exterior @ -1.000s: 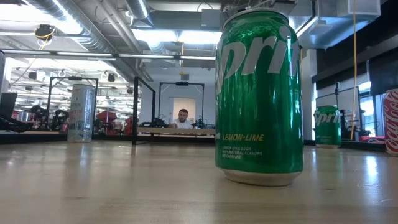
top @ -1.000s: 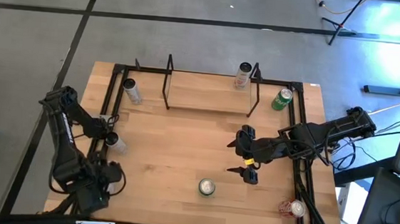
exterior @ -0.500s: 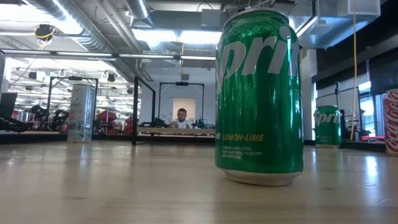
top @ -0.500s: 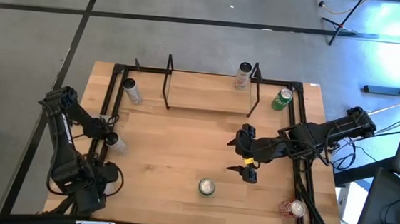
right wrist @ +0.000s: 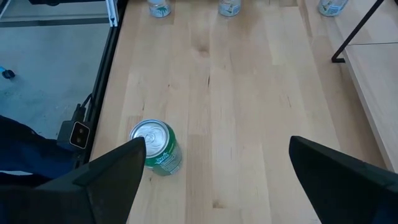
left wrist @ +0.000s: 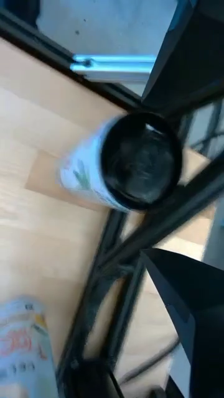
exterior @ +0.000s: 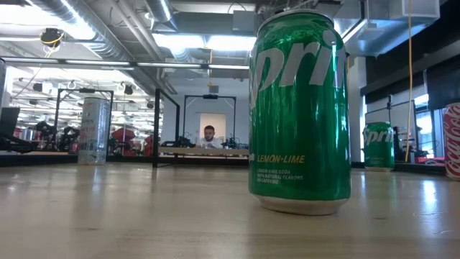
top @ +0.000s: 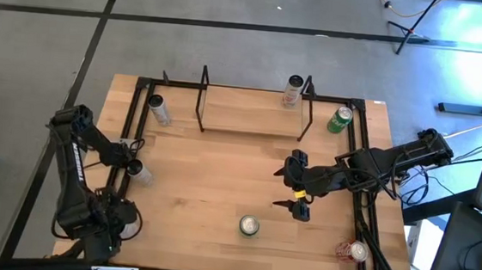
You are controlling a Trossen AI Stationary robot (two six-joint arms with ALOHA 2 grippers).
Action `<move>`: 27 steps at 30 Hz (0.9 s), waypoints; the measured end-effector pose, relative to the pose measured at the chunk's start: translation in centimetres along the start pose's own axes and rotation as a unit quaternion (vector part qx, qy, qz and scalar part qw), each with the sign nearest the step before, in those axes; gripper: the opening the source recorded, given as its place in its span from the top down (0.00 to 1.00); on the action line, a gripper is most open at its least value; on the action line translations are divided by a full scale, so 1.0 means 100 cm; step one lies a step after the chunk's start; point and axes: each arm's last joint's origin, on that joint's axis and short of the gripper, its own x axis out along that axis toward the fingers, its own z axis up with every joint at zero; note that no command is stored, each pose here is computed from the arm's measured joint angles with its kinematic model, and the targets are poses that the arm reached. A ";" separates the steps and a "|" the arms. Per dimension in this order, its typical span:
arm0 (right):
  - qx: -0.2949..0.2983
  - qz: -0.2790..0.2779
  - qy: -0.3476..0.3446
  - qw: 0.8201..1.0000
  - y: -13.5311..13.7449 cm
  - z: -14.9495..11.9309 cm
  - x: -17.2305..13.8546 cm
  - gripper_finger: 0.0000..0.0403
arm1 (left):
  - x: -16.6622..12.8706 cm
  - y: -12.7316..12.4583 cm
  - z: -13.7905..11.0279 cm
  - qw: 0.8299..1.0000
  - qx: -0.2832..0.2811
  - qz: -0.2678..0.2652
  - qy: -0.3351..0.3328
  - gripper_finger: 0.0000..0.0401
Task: Place canned beverage on shelf
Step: Put the white pink soda can on the shelf aligned with the other white pink soda can
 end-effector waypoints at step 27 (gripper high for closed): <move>0.000 0.003 0.001 1.000 0.000 0.000 0.000 0.06 | 0.040 -0.002 0.020 1.000 -0.014 -0.019 -0.004 0.29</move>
